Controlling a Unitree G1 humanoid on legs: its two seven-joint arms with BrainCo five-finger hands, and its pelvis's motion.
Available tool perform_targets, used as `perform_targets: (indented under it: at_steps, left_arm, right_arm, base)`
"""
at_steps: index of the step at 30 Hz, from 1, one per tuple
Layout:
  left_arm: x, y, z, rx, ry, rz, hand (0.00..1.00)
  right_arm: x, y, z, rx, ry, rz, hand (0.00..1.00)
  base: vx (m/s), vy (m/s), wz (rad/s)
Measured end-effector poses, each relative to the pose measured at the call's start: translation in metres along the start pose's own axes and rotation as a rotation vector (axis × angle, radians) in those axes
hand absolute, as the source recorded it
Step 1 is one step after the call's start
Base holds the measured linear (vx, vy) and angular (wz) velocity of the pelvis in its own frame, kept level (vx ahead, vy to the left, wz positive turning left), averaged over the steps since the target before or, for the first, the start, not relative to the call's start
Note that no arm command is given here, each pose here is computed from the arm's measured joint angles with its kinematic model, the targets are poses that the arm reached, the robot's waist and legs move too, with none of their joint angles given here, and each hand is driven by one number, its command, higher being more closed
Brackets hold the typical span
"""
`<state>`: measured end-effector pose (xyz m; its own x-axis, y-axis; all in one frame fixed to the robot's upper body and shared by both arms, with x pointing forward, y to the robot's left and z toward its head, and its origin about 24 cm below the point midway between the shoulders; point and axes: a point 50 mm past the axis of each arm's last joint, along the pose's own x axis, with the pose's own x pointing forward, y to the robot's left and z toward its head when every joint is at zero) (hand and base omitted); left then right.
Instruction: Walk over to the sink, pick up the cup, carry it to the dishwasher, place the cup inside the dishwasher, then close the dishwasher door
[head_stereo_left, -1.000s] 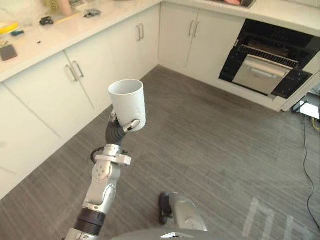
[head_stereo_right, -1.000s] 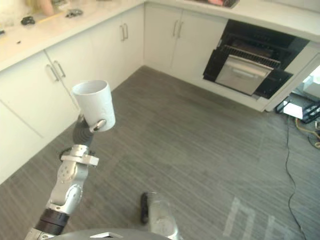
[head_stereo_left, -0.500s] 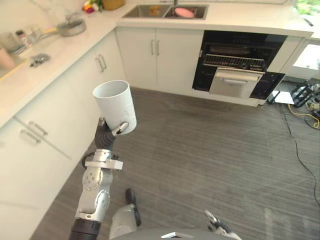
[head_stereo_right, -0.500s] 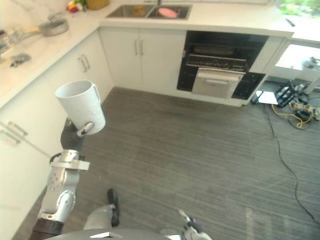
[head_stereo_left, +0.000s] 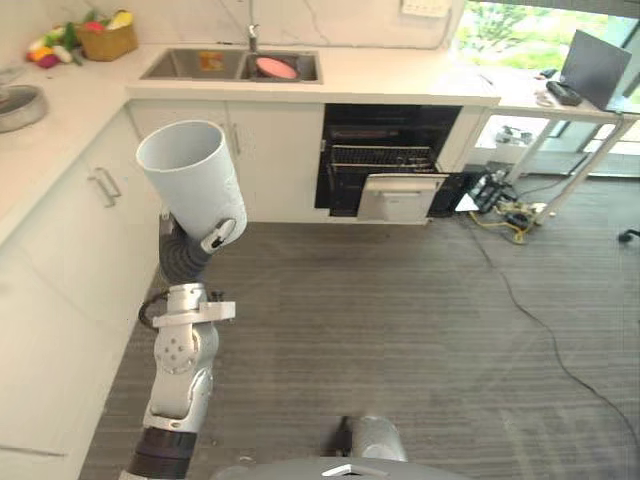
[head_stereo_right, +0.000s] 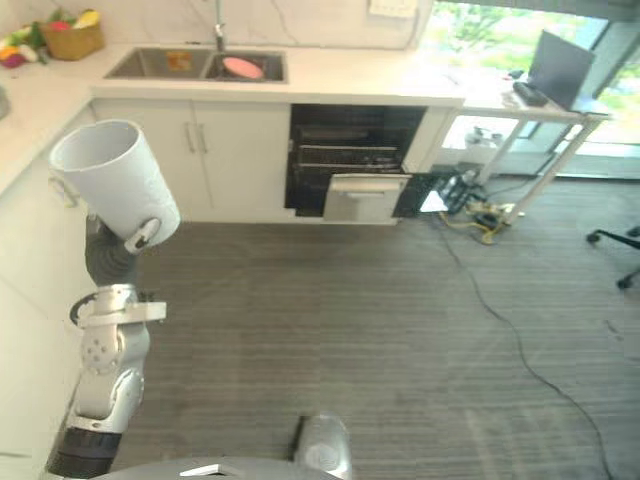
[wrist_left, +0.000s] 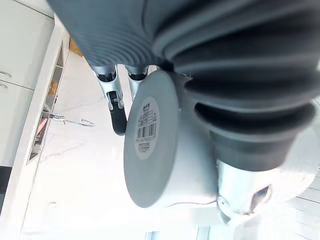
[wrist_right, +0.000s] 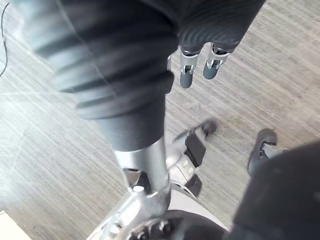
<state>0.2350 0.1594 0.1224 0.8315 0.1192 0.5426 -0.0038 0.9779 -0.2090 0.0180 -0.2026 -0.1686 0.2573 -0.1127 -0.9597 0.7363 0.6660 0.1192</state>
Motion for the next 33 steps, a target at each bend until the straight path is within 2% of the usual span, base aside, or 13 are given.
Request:
perform_targets:
  at_steps: [3, 6, 8, 15, 18, 23, 25, 27, 30, 33]
  left_arm:
    - [0.000, 0.002, 0.000, 0.031, -0.006, -0.008, 1.00]
    - [-0.007, 0.002, -0.012, 0.005, 0.044, 0.036, 1.00]
    - [-0.008, 0.004, -0.015, 0.012, 0.062, 0.045, 1.00]
    - [-0.008, 0.006, -0.015, -0.035, 0.072, 0.045, 1.00]
    - [-0.008, 0.004, -0.012, -0.048, 0.059, 0.012, 1.00]
    - [-0.014, 0.008, -0.009, -0.055, 0.067, 0.036, 1.00]
    - [-0.017, 0.024, -0.007, -0.046, 0.059, 0.089, 1.00]
    - [-0.018, 0.029, -0.005, -0.040, 0.051, 0.106, 1.00]
    - [-0.024, 0.025, -0.009, -0.050, 0.077, 0.082, 1.00]
    - [-0.019, 0.012, -0.009, -0.072, 0.064, 0.022, 1.00]
  right_arm:
    - [-0.003, -0.006, -0.015, 0.002, 0.053, -0.020, 0.00]
    - [-0.004, -0.023, 0.000, 0.035, 0.038, -0.069, 0.00]
    - [-0.001, -0.022, 0.014, 0.034, 0.022, -0.072, 0.00]
    - [-0.002, -0.029, 0.011, -0.015, 0.049, -0.099, 0.00]
    - [-0.001, -0.031, 0.017, -0.005, 0.033, -0.102, 0.00]
    - [0.002, -0.020, 0.033, 0.001, -0.012, -0.075, 0.00]
    - [0.005, -0.007, 0.021, 0.059, 0.021, -0.052, 0.00]
    - [0.005, -0.006, 0.014, 0.049, 0.035, -0.050, 0.00]
    - [0.003, -0.011, 0.006, 0.050, 0.050, -0.064, 0.00]
    - [0.002, -0.014, 0.019, 0.067, 0.002, -0.073, 0.00]
  base:
    - [0.51, -0.150, 0.42]
    - [0.46, -0.122, 0.13]
    - [0.45, -0.140, 0.01]
    - [0.35, -0.075, -0.05]
    - [0.29, 0.157, -0.09]
    - [0.28, 0.282, -0.09]
    - [0.30, 0.317, -0.24]
    - [0.26, 0.265, -0.17]
    - [0.23, 0.258, -0.16]
    - [0.21, 0.259, 0.10]
